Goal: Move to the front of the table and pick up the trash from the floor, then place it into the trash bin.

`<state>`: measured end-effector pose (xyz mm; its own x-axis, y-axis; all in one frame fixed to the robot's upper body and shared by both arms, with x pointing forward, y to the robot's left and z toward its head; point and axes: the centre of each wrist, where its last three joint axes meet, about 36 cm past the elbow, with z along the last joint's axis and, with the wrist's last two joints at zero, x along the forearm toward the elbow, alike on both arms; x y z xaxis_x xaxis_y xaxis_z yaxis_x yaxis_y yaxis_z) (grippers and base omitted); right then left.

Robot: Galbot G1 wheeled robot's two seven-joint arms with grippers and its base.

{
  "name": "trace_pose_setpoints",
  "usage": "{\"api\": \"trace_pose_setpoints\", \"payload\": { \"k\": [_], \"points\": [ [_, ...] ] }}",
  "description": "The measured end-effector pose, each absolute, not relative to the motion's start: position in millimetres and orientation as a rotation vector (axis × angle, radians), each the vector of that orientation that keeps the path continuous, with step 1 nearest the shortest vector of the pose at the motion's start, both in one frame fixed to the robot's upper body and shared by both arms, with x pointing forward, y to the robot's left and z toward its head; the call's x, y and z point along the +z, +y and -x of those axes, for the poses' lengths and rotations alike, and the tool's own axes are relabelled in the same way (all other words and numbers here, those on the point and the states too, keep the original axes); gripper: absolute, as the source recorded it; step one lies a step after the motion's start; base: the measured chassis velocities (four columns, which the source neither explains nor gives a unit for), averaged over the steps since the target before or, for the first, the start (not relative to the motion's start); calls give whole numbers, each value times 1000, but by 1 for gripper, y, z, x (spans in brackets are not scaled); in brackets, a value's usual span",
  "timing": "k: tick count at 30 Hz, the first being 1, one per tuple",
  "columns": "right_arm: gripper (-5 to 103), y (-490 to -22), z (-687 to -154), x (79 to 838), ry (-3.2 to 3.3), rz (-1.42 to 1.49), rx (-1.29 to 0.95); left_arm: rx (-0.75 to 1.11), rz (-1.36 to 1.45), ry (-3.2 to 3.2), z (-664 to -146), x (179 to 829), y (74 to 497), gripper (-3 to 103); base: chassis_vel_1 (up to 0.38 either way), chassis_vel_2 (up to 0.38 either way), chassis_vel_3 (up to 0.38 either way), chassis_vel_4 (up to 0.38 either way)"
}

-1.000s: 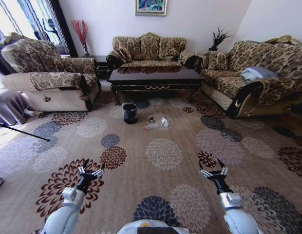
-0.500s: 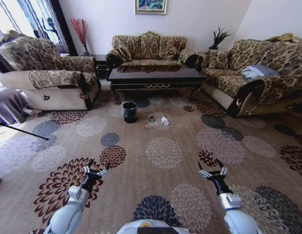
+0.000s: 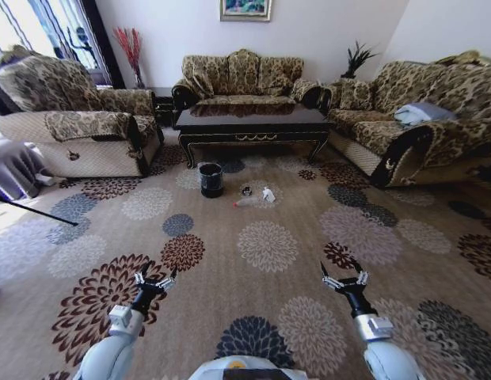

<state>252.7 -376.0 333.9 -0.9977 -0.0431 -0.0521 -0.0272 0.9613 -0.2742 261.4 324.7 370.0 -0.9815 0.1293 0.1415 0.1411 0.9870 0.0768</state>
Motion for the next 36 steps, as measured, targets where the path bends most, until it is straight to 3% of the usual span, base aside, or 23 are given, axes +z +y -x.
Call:
{"api": "trace_pose_setpoints", "payload": {
  "k": [36],
  "points": [
    [100,-370,-251,328,3034,39,-425,-121,191,-2986,-261,365,325,100,0,0,0,0]
  ]
}}
